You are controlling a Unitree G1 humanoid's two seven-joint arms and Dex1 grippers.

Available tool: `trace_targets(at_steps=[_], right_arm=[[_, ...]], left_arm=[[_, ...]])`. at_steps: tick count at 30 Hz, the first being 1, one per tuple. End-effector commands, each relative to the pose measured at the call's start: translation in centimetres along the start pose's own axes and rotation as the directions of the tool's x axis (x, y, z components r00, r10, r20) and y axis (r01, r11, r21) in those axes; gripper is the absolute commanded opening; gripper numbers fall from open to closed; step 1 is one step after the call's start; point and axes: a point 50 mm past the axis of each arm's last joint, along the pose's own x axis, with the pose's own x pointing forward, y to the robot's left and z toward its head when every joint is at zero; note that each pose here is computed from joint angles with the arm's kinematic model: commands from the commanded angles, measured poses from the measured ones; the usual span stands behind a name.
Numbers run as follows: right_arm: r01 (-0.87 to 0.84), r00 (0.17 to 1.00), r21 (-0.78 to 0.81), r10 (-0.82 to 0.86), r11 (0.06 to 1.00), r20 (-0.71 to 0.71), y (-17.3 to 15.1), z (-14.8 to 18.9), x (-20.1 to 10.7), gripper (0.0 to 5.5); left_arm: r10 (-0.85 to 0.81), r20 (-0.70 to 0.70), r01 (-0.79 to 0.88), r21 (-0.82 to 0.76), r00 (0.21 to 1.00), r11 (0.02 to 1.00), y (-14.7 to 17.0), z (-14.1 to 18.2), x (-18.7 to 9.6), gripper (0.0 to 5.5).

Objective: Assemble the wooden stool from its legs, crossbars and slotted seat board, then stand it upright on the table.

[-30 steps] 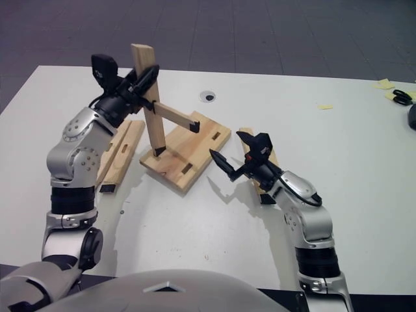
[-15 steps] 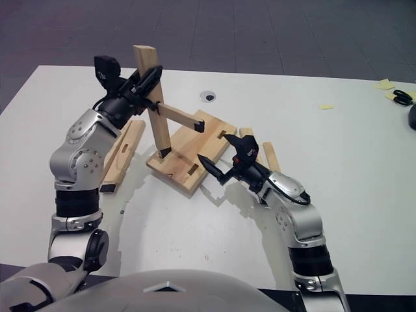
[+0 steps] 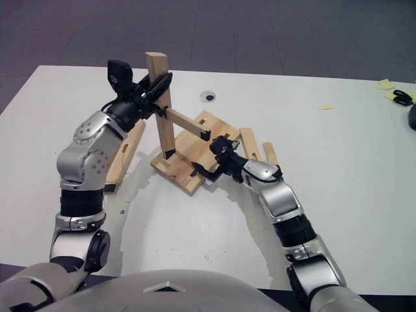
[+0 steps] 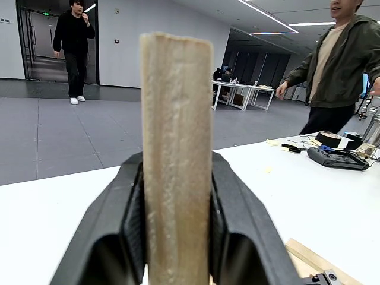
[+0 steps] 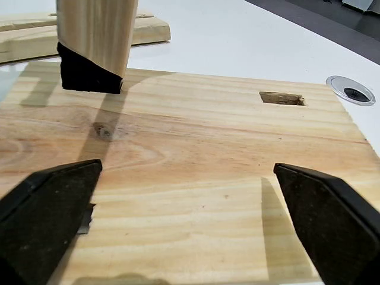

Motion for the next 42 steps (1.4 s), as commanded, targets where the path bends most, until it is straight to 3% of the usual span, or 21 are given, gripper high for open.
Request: trace_targets(at_steps=[1,5,7,11,14,17,21,26,32,42], right_arm=[[0.065,0.975,0.022,-0.059,0.998,-0.216,-0.1,-4.2,-0.9,5.40],[0.084,0.980,0.027,-0.078,0.996,-0.183,-0.2,-3.7,-0.9,5.40],[0.105,0.994,0.055,-0.102,0.993,-0.047,-0.6,-1.9,-0.8,5.40],[0.116,0.932,0.140,-0.156,0.983,0.328,-2.0,3.8,-2.1,5.40],[0.060,0.889,0.123,-0.109,0.991,0.445,-2.1,6.3,-3.0,5.40],[0.009,0.861,0.082,-0.049,0.997,0.507,-1.7,8.7,-2.9,5.40],[-0.035,0.856,0.042,0.008,0.999,0.517,-1.2,10.2,-2.1,5.40],[-0.014,0.893,0.029,0.000,0.999,0.449,-1.8,9.6,-0.4,5.40],[0.164,0.920,-0.005,-0.152,0.986,0.362,-4.2,8.0,-0.3,5.40],[0.323,0.865,-0.008,-0.292,0.946,0.408,-7.1,8.8,-1.6,5.40]], left_arm=[[-0.017,0.178,-0.002,0.103,0.984,0.995,-0.2,4.2,0.6,1.03],[-0.005,0.278,-0.013,0.065,0.961,0.998,0.2,7.6,0.7,1.03],[0.003,0.315,-0.002,-0.005,0.949,1.000,0.2,8.6,0.8,1.03],[0.133,0.302,-0.087,-0.159,0.944,0.983,1.2,7.4,0.9,1.03],[0.252,0.277,-0.169,-0.290,0.927,0.942,1.7,5.9,0.9,1.03],[0.266,0.255,-0.172,-0.338,0.930,0.925,1.1,5.1,1.2,1.03],[0.166,0.248,-0.078,-0.328,0.955,0.941,-0.9,5.0,2.0,1.03],[0.080,0.256,-0.002,-0.290,0.963,0.957,-2.3,5.4,2.4,1.03],[0.063,0.259,0.009,-0.267,0.964,0.964,-2.2,5.9,2.2,1.03],[0.049,0.194,-0.001,-0.240,0.980,0.971,-2.1,4.8,1.1,1.03]])
